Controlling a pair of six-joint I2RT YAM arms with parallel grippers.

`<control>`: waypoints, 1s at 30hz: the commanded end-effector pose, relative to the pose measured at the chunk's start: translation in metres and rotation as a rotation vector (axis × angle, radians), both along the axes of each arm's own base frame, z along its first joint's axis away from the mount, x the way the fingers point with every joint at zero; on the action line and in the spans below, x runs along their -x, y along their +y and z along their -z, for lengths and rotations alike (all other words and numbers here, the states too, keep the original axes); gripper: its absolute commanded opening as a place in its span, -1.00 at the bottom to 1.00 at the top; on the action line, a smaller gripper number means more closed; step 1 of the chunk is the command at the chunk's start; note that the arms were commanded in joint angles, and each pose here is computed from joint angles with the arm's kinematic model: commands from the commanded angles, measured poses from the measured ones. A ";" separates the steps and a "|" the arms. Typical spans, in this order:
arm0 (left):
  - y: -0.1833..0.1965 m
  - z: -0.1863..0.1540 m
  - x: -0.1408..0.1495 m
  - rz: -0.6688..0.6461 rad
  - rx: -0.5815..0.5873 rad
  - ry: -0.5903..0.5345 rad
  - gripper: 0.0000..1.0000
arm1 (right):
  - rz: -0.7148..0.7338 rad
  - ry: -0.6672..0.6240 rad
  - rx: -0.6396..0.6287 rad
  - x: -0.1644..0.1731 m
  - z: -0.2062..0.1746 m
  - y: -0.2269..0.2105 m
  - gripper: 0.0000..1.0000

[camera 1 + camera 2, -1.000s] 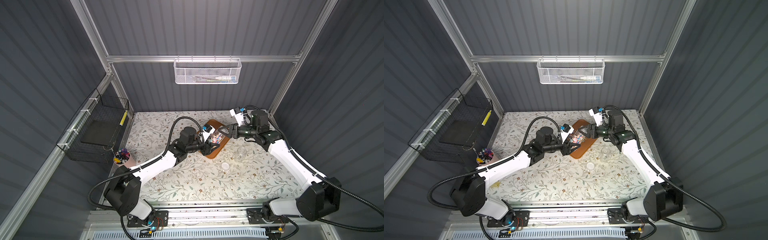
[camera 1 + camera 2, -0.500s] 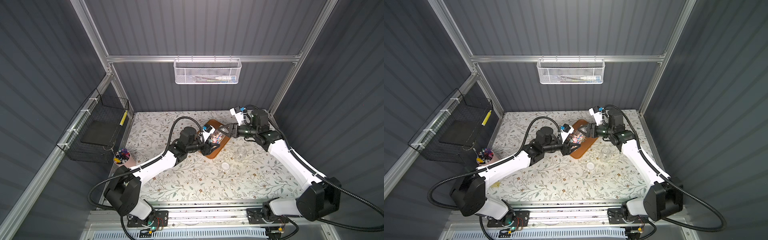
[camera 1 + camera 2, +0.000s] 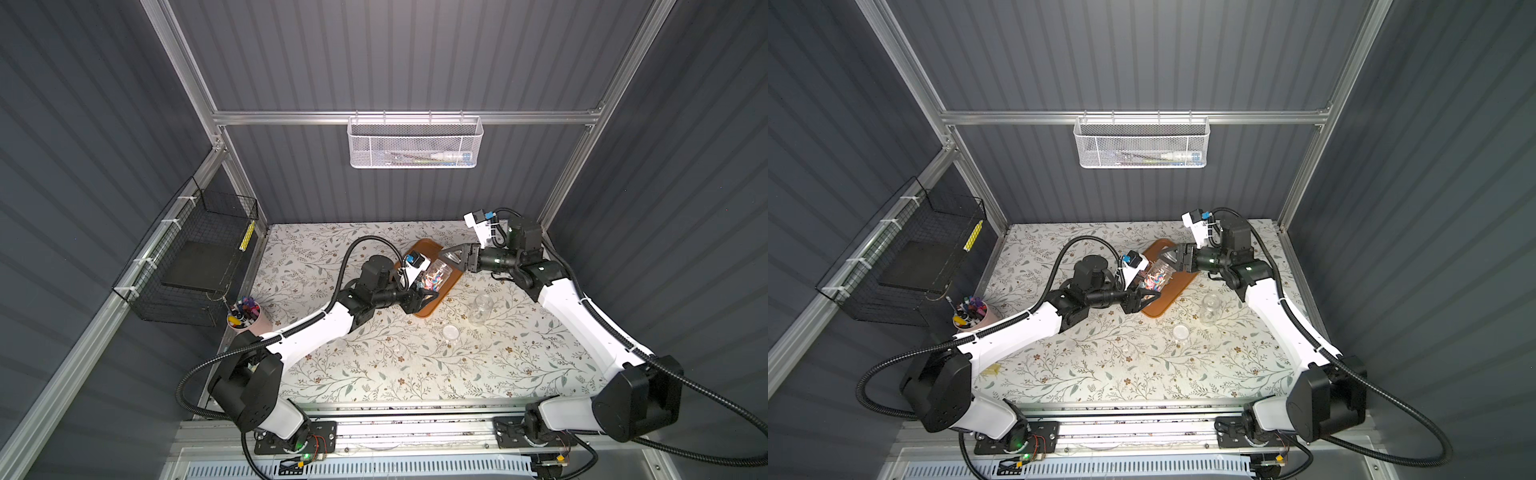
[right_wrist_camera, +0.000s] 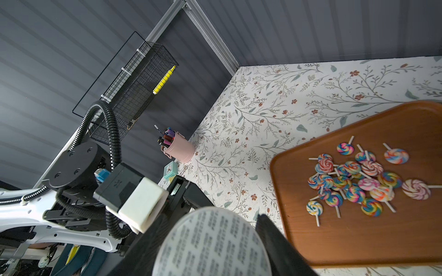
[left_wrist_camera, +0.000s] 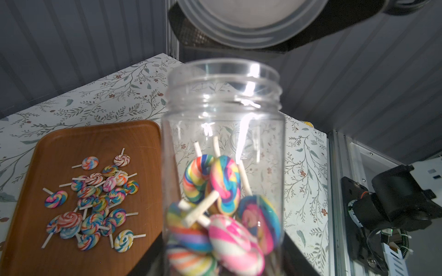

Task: Pour the candies out of the jar
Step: Unscrew the lid from the jar, then place the lid at the center of the board.

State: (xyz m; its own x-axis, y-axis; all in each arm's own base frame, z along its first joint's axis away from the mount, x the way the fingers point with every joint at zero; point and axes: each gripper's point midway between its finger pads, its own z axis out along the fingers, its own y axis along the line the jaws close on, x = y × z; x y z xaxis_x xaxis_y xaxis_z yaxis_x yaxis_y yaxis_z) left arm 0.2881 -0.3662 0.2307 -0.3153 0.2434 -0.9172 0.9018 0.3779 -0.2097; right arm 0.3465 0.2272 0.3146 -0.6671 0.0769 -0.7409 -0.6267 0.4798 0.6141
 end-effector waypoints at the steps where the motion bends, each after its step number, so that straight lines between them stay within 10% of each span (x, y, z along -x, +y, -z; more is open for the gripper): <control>1: 0.001 0.000 0.000 -0.003 -0.005 -0.023 -1.00 | 0.027 -0.037 0.019 -0.004 -0.008 -0.005 0.20; 30: 0.106 -0.015 -0.061 -0.430 -0.011 -0.184 -1.00 | 0.050 0.047 0.769 0.101 0.236 0.042 0.25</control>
